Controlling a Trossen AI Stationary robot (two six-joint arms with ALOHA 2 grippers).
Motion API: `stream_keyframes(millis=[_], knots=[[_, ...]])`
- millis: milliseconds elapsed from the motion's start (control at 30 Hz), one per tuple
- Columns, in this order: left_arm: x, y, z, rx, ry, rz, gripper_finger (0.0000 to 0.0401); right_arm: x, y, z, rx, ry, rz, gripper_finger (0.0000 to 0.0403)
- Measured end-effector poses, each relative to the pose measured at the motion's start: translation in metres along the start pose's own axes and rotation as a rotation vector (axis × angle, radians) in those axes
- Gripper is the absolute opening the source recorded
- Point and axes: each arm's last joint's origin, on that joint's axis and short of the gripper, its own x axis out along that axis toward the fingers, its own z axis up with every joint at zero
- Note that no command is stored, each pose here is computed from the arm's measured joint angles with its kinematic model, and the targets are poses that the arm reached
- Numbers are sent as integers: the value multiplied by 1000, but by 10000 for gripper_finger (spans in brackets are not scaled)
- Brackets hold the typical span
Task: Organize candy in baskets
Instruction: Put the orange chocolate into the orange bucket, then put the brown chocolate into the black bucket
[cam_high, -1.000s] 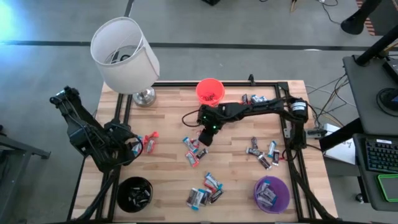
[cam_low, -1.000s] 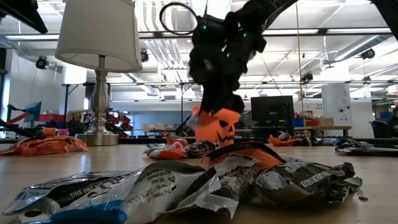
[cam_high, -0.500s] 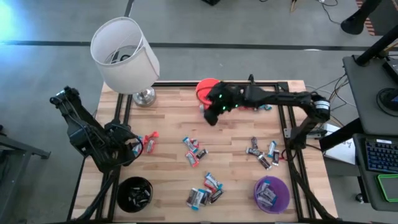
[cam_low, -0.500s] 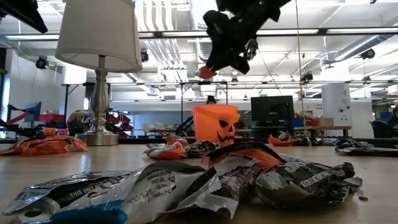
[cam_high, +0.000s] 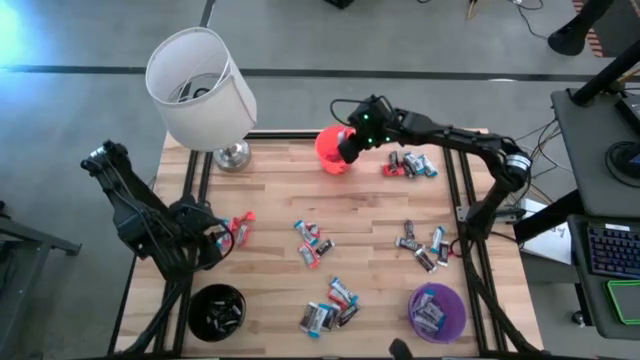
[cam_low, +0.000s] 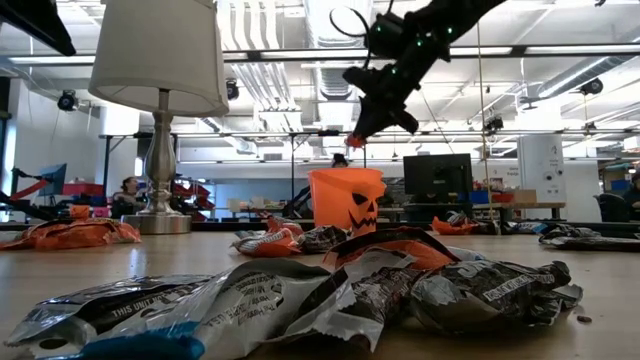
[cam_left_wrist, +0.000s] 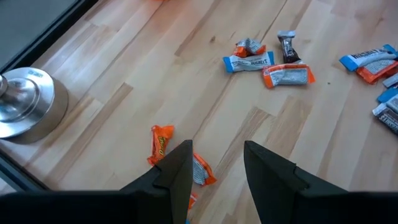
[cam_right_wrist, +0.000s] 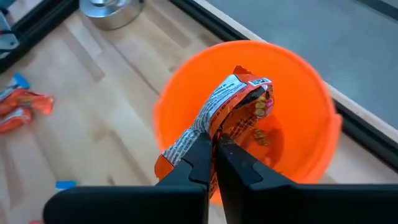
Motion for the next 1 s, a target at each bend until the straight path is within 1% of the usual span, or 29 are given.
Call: stream_keyframes(millis=[133,300,433,633,800,1000], knots=[[1,-1,0,-8,0,2,126,4,-8,1,-6,5,5,9],[1,-2,0,-15,0,2,126,11,-10,0,-38,21,7,16],[1,-2,0,-25,-1,0,126,13,-10,-1,-47,29,30,39],[1,-3,0,-42,-2,-7,126,11,-11,1,-45,14,4,89],[1,-3,0,-44,-3,-10,126,-9,-6,8,-29,33,-1,111],[1,-3,0,-44,-3,-10,126,-36,-2,13,-71,116,-24,116]])
